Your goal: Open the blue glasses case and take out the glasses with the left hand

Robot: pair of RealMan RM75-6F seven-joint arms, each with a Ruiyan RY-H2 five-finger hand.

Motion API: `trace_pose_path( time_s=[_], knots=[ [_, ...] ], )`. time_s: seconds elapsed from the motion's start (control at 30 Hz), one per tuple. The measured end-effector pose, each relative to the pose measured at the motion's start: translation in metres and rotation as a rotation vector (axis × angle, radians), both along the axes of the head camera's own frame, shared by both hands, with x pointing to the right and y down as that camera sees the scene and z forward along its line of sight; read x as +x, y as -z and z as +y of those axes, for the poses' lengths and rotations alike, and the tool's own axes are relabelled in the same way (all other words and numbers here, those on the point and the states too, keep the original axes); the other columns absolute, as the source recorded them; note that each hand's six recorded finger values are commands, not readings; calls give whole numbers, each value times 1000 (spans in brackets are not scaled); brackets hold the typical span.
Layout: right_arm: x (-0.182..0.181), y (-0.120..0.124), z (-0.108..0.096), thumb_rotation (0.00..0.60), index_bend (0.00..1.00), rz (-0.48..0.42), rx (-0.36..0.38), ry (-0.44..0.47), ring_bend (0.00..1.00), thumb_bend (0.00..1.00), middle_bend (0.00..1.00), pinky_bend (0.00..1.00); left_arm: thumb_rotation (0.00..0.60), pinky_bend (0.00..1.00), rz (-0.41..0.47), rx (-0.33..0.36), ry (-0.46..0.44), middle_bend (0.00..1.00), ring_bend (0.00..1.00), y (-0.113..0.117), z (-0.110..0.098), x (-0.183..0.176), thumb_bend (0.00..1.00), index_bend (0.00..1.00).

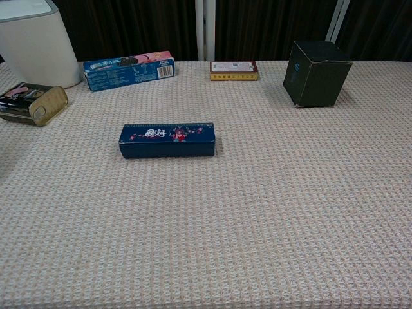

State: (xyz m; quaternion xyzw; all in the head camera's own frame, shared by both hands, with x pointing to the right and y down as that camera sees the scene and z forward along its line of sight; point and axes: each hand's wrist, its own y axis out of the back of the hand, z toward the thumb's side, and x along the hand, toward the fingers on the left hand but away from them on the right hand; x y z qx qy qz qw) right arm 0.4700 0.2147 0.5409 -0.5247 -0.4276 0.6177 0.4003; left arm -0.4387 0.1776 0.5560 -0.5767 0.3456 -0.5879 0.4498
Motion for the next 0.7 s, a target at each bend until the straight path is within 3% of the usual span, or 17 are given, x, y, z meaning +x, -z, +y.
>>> trace_pose_path(
  time_s=[0.33, 0.7],
  knots=[
    [-1, 0, -2, 600, 0, -10, 0, 12, 0, 298, 0, 0, 600, 33, 62, -26, 0, 0, 0, -4, 1, 12, 207, 39],
    [1, -2, -2, 600, 0, -19, -1, 6, 0, 298, 0, 0, 600, 36, 171, -148, -92, 0, 0, -27, -13, 64, 208, 34]
  ],
)
